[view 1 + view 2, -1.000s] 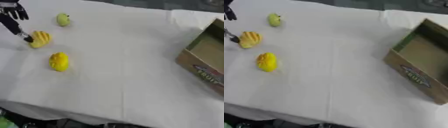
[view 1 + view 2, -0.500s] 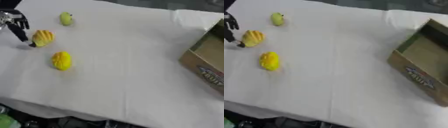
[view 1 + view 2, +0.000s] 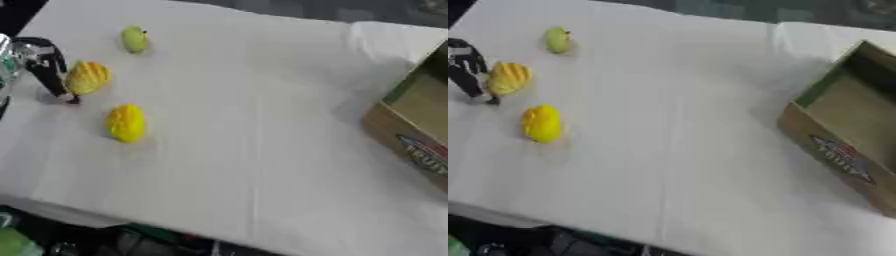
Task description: Pick up the objects with one hand, pass them to the other hand, and then place them into the box on the other side of the table.
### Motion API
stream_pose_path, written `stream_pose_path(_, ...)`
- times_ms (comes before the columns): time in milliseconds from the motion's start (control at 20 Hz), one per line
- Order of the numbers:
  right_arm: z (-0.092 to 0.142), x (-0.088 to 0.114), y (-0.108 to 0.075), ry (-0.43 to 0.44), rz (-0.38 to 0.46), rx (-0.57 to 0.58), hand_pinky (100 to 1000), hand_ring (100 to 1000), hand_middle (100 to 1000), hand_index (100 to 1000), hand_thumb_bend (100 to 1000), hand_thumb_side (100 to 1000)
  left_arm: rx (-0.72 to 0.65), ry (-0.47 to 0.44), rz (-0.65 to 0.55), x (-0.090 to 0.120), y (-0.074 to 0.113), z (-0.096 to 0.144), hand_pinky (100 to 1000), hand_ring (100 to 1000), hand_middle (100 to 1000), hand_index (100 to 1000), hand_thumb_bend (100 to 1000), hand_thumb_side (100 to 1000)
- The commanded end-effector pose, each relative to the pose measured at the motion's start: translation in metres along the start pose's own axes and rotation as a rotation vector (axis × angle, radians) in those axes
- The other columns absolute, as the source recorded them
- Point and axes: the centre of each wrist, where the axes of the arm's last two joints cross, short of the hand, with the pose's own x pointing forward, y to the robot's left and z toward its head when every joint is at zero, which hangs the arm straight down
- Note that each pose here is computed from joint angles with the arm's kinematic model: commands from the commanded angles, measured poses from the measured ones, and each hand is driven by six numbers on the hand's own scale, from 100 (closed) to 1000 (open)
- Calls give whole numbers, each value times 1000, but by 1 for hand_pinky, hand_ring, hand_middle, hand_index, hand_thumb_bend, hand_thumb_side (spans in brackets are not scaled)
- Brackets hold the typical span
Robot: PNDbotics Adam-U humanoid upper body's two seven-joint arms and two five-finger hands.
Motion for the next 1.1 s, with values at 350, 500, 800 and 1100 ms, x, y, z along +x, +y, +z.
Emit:
stream_pose_path(350, -3, 8, -5, -24, 14, -6, 859, 834, 794, 824, 390, 369, 57, 19, 57, 10, 16, 3, 766, 730, 640, 701, 482, 260)
stream_pose_path(500, -3, 8, -5, -22, 9, -7, 860, 834, 794, 823, 390, 369, 56, 40, 25, 11, 11, -1, 755, 717, 621, 673, 434, 210)
stream_pose_path(800, -2, 8, -6, -23, 3, -7, 860, 834, 793, 823, 387, 369, 94, 9, 42, 12, 15, 4, 714, 644, 558, 582, 298, 151)
stream_pose_path(1100, -2, 12, -8, -33, 2, -6, 860, 833, 793, 823, 384, 366, 209, -118, 74, 18, 47, 43, 704, 625, 550, 575, 264, 150)
